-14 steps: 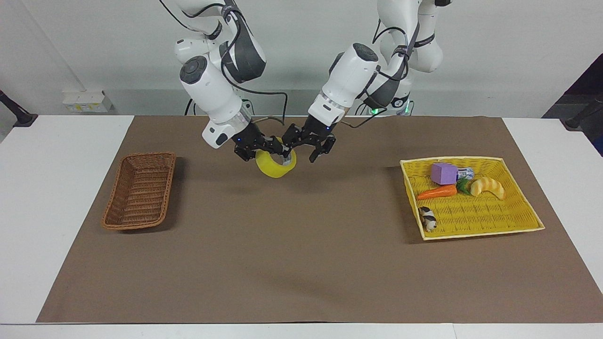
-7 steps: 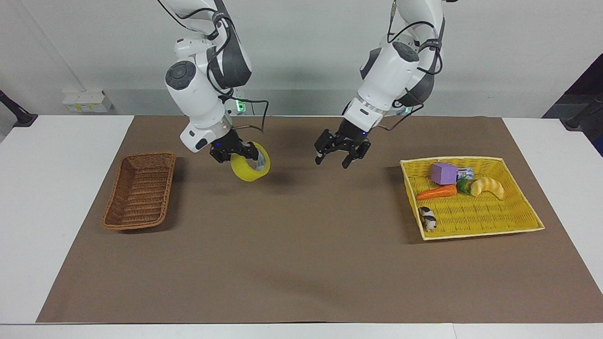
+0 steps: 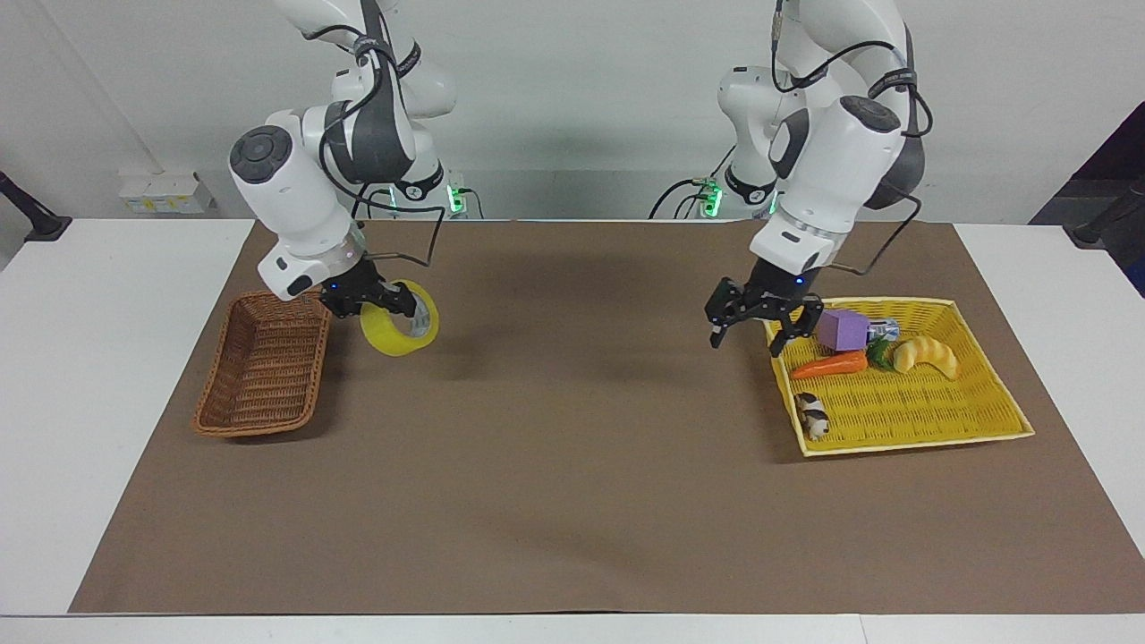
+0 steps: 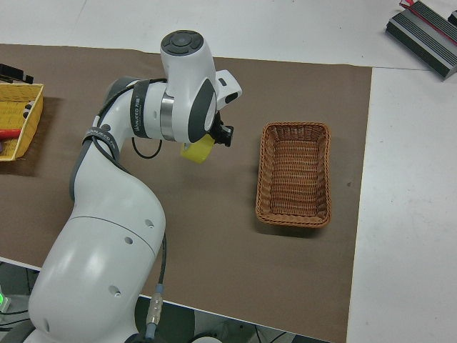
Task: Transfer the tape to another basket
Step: 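Carry the tape with the right gripper to the wicker basket while the left gripper withdraws, then lower the tape into the wicker basket and open the right gripper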
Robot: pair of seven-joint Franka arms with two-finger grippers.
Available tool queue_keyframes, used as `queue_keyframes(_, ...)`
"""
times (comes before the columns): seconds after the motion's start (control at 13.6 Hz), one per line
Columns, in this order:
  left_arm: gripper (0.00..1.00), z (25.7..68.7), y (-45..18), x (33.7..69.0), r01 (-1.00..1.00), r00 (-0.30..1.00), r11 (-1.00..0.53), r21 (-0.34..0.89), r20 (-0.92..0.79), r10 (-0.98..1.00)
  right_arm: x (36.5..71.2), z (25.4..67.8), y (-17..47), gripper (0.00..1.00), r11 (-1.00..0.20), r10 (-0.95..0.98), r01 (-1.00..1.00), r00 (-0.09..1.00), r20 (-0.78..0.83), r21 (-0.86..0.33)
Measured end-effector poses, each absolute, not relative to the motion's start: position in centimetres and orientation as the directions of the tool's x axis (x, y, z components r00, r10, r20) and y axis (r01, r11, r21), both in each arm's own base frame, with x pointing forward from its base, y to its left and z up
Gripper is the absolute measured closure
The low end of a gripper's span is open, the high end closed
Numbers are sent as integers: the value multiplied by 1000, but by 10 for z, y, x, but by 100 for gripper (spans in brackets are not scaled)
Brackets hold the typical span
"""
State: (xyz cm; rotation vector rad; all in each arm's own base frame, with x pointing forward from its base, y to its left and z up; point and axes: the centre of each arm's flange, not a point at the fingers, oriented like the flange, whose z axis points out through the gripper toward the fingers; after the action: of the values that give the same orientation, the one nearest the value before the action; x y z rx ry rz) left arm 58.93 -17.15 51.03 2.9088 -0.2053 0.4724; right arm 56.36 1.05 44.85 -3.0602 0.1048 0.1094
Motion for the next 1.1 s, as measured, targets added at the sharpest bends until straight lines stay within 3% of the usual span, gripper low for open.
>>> queue_keyframes(0.44, 0, 590, -90, 609, -256, 937, -966, 33, 256, -239, 557, 446, -83, 100, -995, -83, -87, 994, -75, -58)
queue_keyframes(1.1, 0, 662, -63, 562, -260, 960, -965, 22, 111, -256, 531, 428, -168, 100, -994, -111, -112, 985, -130, 2)
